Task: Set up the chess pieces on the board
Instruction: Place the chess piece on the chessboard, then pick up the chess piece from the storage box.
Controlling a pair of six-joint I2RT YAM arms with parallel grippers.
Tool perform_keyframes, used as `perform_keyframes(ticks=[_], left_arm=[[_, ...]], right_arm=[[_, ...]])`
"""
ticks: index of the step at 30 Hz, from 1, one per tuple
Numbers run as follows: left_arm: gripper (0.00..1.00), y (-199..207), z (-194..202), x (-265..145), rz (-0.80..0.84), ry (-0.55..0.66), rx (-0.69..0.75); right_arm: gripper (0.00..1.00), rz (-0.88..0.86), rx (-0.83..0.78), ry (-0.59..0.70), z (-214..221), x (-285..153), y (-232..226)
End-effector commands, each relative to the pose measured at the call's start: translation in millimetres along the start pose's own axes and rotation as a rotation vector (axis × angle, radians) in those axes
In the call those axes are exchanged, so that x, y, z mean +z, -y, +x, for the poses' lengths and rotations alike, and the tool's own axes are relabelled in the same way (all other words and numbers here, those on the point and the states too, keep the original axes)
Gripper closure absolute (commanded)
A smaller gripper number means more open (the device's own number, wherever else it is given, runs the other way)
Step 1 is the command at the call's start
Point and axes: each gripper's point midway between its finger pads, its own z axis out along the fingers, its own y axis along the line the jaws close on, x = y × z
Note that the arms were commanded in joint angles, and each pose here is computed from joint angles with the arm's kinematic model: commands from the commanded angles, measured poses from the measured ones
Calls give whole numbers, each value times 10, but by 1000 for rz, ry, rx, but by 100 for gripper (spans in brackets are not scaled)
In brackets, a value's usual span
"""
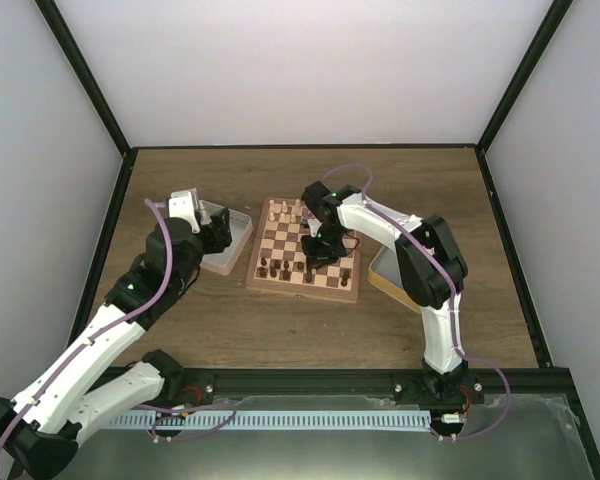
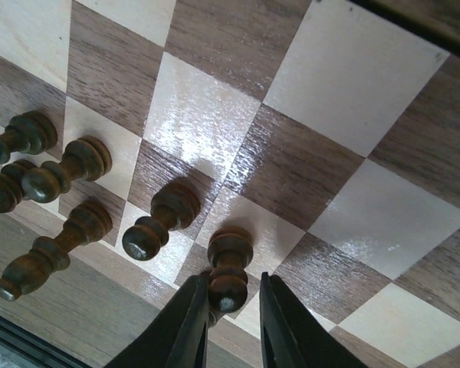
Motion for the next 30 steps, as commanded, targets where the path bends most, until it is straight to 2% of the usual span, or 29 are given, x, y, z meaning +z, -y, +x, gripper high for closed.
perform_keyframes(ticks=[1,10,21,26,30], left_arm=[[29,-39,10,-2,-12,5,10],[29,-40,13,-1,-12,4,10],[30,-19,-24,-21,0,18,7],[29,9,-40,-12,15,24,9],[29,65,-34,6,43,23,10]], right_arm=[[79,-17,-25,82,-157,-188,-149],[74,1,-19,132,-225,-304,-151],[59,16,67,498,-484,-1262,-127],[59,152,254,658,-304,-1575,508],[65,261,480,781,22,-1697,1215]])
